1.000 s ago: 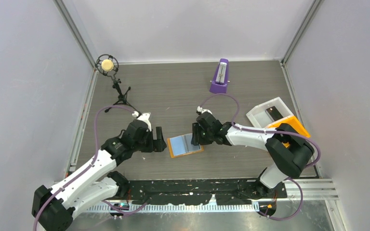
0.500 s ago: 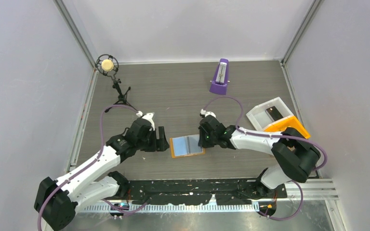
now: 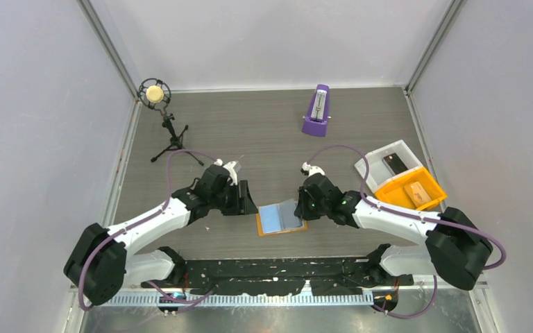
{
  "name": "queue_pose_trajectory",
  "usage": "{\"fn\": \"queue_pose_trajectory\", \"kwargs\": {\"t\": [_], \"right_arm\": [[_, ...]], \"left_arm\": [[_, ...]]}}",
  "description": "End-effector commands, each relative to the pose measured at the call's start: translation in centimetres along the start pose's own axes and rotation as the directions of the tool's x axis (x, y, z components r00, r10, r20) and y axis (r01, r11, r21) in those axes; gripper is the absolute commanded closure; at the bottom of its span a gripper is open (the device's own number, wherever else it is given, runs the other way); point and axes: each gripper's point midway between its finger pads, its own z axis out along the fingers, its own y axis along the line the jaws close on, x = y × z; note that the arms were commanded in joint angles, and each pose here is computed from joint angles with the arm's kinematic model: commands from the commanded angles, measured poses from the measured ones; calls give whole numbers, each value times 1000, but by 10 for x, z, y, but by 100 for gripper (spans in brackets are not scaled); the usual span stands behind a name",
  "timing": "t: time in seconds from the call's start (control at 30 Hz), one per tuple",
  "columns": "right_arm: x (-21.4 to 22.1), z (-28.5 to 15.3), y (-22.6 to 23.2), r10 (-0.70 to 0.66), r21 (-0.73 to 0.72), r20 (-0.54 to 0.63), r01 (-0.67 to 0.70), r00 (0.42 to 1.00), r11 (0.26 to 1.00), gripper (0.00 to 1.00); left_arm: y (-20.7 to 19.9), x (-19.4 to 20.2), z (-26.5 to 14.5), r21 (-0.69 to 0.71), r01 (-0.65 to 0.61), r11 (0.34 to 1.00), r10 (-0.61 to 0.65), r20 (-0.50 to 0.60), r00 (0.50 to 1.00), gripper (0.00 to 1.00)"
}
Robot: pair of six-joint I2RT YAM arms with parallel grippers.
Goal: Take the credit cards out of the card holder
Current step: Remove the credit card from the card holder.
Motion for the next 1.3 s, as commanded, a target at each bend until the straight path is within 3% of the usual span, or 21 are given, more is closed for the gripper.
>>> {"fn": "queue_pose_trajectory", "kwargs": {"t": [0.0, 0.23, 0.63, 0.87, 1.1, 1.27], "right_arm": [[-17, -11, 36, 27, -158, 48, -19, 999, 987, 95], [-23, -11, 66, 72, -297, 38, -57, 997, 953, 94], [-24, -3, 112, 34, -394, -21, -40, 999, 918, 63], [-32, -15, 81, -2, -239, 33, 10, 999, 971, 56], [-25, -16, 40, 53, -112, 46, -48, 998, 993, 55], [-18, -11, 21, 84, -40, 55, -82, 995, 996, 48]], "left_arm": [[-17, -1, 11, 103, 9, 995, -8, -8, 1000, 48], [-14, 8, 20, 113, 20, 993, -15, -49, 999, 49], [-9, -3, 1, 62, 11, 998, -13, 38, 999, 46], [-20, -5, -2, 107, -3, 994, 0, 28, 1000, 46], [-30, -4, 8, 163, 9, 987, -9, 0, 1000, 51], [-27, 6, 22, 178, 51, 983, -41, -58, 997, 52]]}}
